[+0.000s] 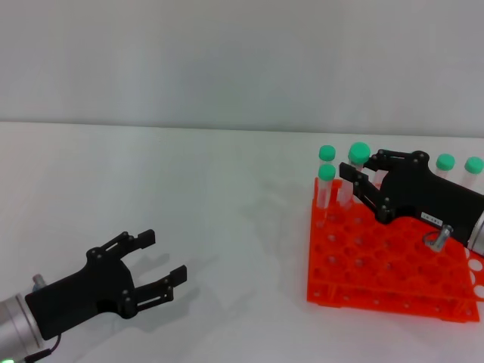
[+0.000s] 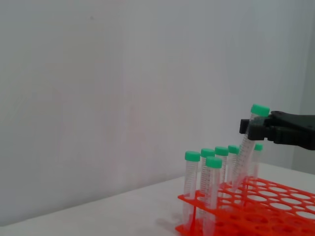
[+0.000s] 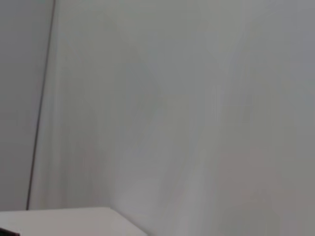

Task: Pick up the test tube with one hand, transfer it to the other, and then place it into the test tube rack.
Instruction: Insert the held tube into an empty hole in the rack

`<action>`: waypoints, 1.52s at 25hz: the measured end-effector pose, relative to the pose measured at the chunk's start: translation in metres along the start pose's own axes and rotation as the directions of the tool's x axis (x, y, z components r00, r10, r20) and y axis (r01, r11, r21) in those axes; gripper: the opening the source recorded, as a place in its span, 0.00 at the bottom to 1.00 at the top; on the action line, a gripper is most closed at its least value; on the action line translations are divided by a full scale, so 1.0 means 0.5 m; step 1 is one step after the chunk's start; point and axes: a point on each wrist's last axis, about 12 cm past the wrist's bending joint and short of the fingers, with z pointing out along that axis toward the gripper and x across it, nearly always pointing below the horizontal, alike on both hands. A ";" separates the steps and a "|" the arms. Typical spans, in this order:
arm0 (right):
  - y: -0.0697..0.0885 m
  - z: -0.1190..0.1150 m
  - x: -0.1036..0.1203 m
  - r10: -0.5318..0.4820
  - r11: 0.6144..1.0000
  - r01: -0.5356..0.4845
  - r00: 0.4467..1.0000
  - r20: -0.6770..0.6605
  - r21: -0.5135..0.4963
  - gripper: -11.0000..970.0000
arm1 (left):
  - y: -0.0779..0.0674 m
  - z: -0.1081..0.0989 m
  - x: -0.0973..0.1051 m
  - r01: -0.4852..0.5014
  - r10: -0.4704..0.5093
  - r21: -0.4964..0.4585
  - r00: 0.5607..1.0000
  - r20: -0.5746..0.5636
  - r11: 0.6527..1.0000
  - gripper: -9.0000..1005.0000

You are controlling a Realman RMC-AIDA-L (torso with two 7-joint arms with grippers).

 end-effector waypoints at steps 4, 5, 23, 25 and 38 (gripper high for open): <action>-0.002 0.000 0.003 -0.001 1.000 0.001 1.000 -0.008 0.011 0.27 | 0.001 0.003 -0.002 -0.002 0.002 0.002 1.000 0.001 1.000 0.89; -0.003 0.000 0.004 -0.001 1.000 0.001 1.000 -0.010 0.015 0.27 | 0.001 0.003 -0.002 -0.003 0.003 0.001 1.000 0.001 1.000 0.89; -0.003 0.013 0.022 -0.015 0.999 0.017 0.998 -0.060 0.037 0.29 | 0.003 0.010 -0.006 -0.008 0.008 0.006 1.000 0.005 1.000 0.89; -0.005 0.013 0.024 -0.018 0.999 0.020 0.998 -0.068 0.043 0.29 | 0.004 0.011 -0.007 -0.009 0.009 0.007 1.000 0.005 1.000 0.89; -0.010 0.013 0.035 -0.019 0.997 0.027 0.994 -0.106 0.073 0.31 | 0.005 0.013 -0.009 -0.012 0.012 0.007 1.000 0.004 1.000 0.89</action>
